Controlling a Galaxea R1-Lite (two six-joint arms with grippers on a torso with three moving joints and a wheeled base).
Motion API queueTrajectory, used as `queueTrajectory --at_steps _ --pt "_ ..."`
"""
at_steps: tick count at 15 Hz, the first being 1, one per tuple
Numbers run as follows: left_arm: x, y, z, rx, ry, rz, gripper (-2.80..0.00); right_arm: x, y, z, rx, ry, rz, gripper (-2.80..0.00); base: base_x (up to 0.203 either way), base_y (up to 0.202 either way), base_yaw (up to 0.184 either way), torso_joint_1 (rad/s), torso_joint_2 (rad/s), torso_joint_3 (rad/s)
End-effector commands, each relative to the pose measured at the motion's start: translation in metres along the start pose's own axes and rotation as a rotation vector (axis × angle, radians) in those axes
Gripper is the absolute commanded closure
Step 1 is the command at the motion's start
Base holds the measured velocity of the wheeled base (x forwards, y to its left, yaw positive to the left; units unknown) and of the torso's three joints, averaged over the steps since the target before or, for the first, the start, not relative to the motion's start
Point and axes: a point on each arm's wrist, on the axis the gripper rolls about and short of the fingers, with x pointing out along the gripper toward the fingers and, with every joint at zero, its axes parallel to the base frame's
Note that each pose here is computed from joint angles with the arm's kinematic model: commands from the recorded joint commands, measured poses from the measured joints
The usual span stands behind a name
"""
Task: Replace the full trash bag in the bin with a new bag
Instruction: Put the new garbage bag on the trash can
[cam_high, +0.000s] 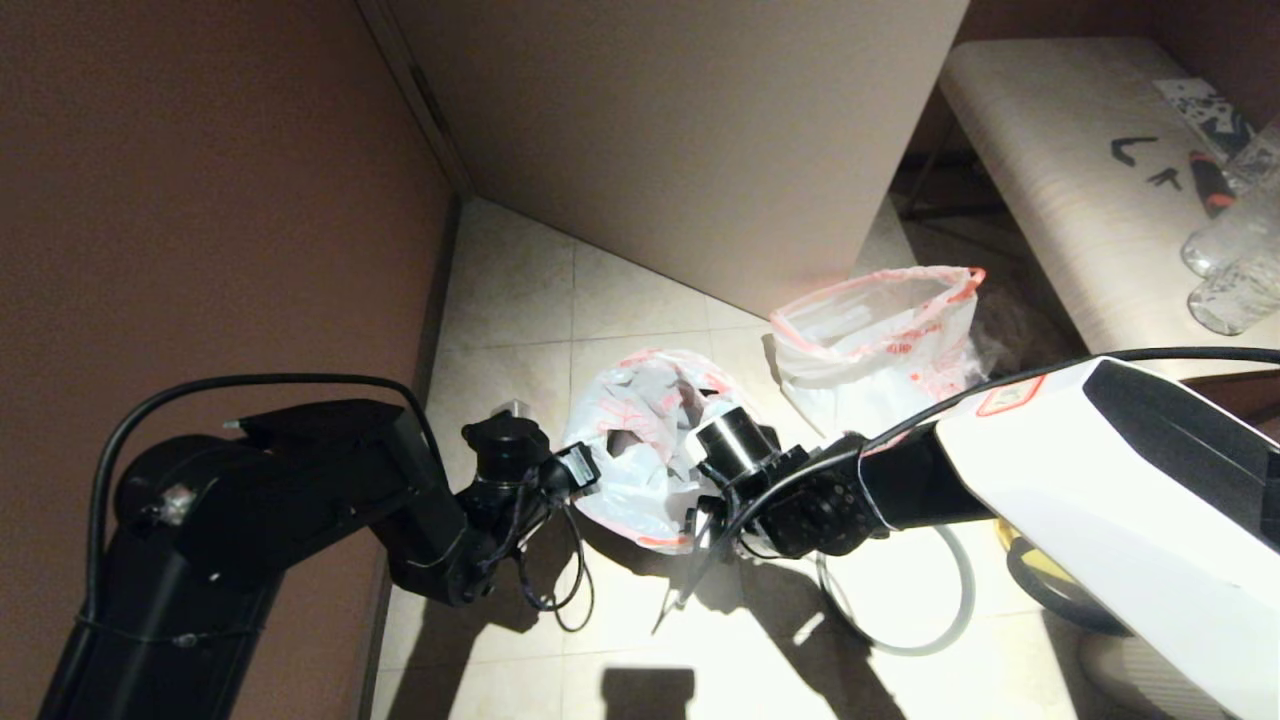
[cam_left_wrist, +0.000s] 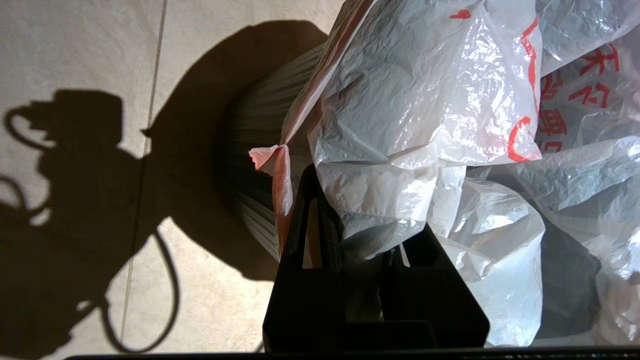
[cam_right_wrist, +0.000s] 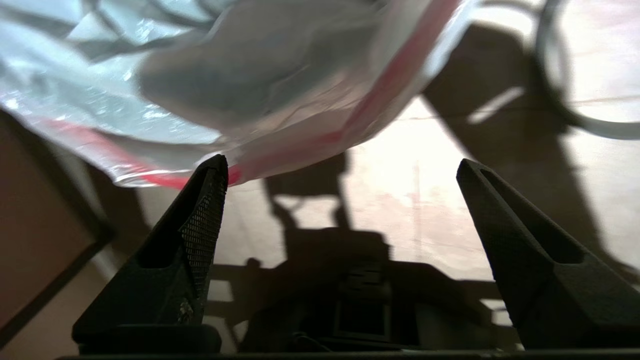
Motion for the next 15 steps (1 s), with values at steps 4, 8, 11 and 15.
queueTrajectory --at_steps 4,8,11,15 --pt "0.000 0.000 0.001 -0.004 -0.007 -0.003 0.00 0.002 -0.022 -0.018 0.042 0.037 0.037 -2.80 0.000 0.000 0.000 0.000 0.00 0.000" --pt "0.000 0.000 0.000 -0.003 -0.006 -0.003 0.00 -0.042 -0.024 0.001 0.031 -0.044 0.117 0.00 0.000 0.000 0.000 0.000 0.00 0.000" --pt "0.000 0.000 0.000 -0.003 -0.006 -0.003 0.00 -0.039 -0.018 0.006 -0.041 -0.071 0.125 0.00 0.000 0.000 0.000 0.000 0.00 0.000" --pt "0.001 0.000 0.000 -0.003 -0.004 -0.002 0.00 0.014 -0.001 0.000 -0.115 -0.060 0.085 0.00 0.000 0.000 0.000 0.000 0.00 0.000"
